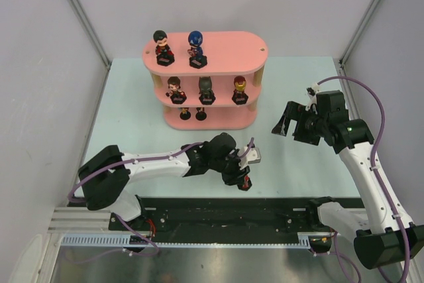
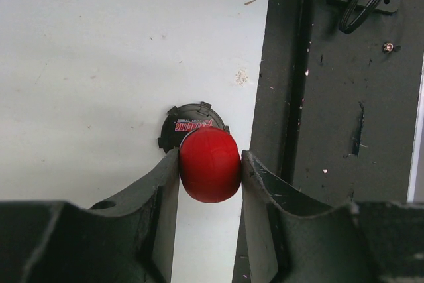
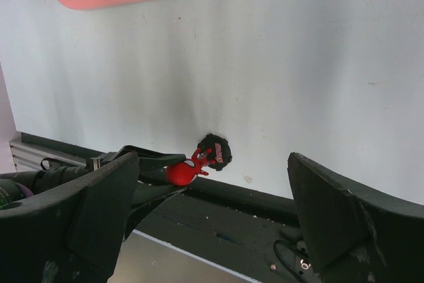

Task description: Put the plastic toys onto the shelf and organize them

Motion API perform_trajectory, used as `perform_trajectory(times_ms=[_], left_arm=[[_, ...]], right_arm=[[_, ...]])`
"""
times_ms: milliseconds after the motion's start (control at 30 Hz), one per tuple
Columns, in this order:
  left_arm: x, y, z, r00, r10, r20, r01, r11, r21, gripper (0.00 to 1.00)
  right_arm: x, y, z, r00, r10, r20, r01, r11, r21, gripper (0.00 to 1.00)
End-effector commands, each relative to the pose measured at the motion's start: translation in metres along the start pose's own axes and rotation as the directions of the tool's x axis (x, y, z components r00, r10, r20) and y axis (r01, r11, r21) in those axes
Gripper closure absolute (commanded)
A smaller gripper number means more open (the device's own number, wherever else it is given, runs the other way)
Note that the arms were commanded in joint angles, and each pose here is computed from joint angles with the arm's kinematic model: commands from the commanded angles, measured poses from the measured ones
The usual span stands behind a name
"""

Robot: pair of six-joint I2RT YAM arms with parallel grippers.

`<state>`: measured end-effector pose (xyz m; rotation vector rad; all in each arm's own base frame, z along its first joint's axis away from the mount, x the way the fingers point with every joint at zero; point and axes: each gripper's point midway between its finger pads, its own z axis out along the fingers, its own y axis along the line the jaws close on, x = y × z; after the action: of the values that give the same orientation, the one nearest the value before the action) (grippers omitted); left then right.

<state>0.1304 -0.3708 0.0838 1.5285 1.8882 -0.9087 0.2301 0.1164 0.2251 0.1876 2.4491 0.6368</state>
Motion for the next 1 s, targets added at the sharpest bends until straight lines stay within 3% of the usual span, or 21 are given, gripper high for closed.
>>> perform_trajectory(times_ms=[0, 167, 500, 967], left_arm=[[0.003, -0.008, 0.001, 1.000, 0.017, -0.004, -0.016, 0.998, 0.057, 0.73], [0.015, -0.011, 0.003, 1.000, -0.003, -0.019, 0.004, 0.998, 0.059, 0.71], [0.021, -0.012, 0.003, 1.000, -0.015, -0.013, 0.016, 0.998, 0.059, 0.54], [0.018, -0.011, -0.001, 1.000, -0.007, -0.002, 0.007, 0.999, 0.045, 0.43]], right_arm=[[-0.004, 0.003, 0.001, 1.000, -0.022, 0.013, 0.022, 0.999, -0.024, 0.00], [-0.004, 0.004, 0.000, 1.000, -0.021, 0.013, 0.022, 0.999, -0.027, 0.00], [-0.003, 0.005, 0.000, 1.000, -0.021, 0.011, 0.021, 0.999, -0.032, 0.00], [-0.003, 0.004, 0.001, 1.000, -0.017, 0.009, 0.017, 1.000, -0.026, 0.00]])
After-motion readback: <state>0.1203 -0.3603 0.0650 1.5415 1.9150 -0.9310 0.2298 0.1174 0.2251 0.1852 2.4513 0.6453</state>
